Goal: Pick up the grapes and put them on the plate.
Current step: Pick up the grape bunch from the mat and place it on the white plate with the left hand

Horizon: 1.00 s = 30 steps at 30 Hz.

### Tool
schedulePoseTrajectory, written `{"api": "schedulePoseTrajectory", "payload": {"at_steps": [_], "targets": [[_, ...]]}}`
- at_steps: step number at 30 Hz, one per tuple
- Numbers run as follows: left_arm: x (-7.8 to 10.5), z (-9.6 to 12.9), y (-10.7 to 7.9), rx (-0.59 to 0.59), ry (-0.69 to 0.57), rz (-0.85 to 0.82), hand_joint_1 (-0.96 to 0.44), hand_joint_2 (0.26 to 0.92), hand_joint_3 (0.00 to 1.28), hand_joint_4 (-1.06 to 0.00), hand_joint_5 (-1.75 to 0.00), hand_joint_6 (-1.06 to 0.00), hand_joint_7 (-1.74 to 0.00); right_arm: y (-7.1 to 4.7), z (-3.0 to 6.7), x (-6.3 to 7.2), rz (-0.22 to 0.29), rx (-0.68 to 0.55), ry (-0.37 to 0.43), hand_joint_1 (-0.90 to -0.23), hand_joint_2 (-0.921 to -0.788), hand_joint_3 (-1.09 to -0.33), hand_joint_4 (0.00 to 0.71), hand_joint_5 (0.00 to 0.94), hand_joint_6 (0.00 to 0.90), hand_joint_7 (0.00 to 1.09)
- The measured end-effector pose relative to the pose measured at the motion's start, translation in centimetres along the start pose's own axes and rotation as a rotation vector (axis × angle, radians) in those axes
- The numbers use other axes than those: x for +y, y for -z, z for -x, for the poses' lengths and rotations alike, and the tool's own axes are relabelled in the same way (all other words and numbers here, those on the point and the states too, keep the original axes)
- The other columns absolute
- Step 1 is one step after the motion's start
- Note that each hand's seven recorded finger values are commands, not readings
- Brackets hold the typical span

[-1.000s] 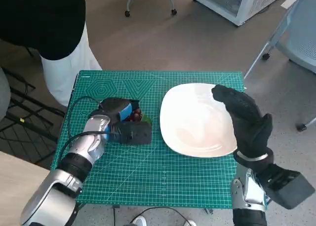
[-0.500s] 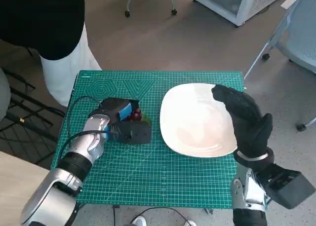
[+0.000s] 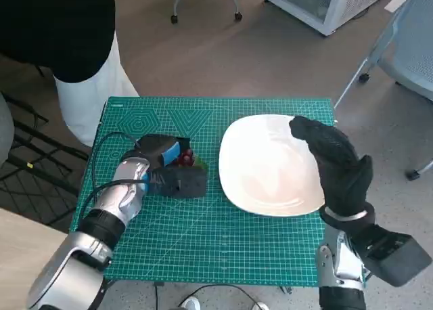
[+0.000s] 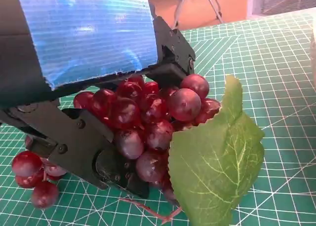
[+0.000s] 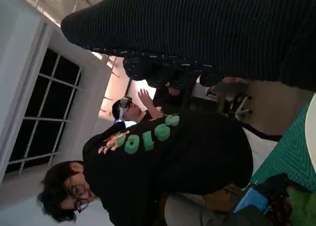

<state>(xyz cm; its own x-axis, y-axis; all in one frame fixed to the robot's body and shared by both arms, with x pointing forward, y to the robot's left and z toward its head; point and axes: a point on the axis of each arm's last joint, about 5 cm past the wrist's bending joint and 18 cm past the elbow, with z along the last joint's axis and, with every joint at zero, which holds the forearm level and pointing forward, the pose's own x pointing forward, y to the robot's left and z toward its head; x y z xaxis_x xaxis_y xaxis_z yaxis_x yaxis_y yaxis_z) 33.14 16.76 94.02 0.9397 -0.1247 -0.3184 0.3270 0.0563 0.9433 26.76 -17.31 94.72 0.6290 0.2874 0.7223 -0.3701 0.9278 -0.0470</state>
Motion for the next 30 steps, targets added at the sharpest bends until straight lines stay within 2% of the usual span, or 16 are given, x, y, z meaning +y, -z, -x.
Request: {"api": "schedulePoseTrajectory", "payload": {"at_steps": [7, 14, 24, 30], "targets": [[0.2, 0.4, 0.3, -0.004, 0.001, 0.005, 0.0, 0.92, 0.11, -0.66, -1.21, -0.55, -1.24, 0.0, -0.03, 0.1, -0.002, 0.0, 0.0, -0.418, -0.921, -0.564, 0.313, 0.0, 0.026, 0.58], [0.7, 1.1, 0.5, -0.014, -0.007, 0.014, 0.0, 0.92, 0.11, -0.66, -1.2, -0.55, -1.25, 0.0, -0.09, 0.1, -0.004, -0.002, 0.001, -0.418, -0.921, -0.564, 0.312, 0.0, 0.026, 0.58], [3.2, 3.0, 0.6, -0.087, -0.07, 0.046, 0.0, 0.92, 0.13, -0.63, -1.12, -0.55, -1.35, 0.0, -0.5, 0.1, -0.01, -0.01, 0.0, -0.42, -0.921, -0.564, 0.312, 0.0, 0.024, 0.59], [4.6, 4.5, 0.6, -0.14, -0.117, 0.062, 0.0, 0.92, 0.14, -0.64, -1.12, -0.52, -1.36, 0.0, -0.53, 0.1, -0.012, -0.011, 0.001, -0.421, -0.921, -0.564, 0.313, 0.001, 0.023, 0.59]]}}
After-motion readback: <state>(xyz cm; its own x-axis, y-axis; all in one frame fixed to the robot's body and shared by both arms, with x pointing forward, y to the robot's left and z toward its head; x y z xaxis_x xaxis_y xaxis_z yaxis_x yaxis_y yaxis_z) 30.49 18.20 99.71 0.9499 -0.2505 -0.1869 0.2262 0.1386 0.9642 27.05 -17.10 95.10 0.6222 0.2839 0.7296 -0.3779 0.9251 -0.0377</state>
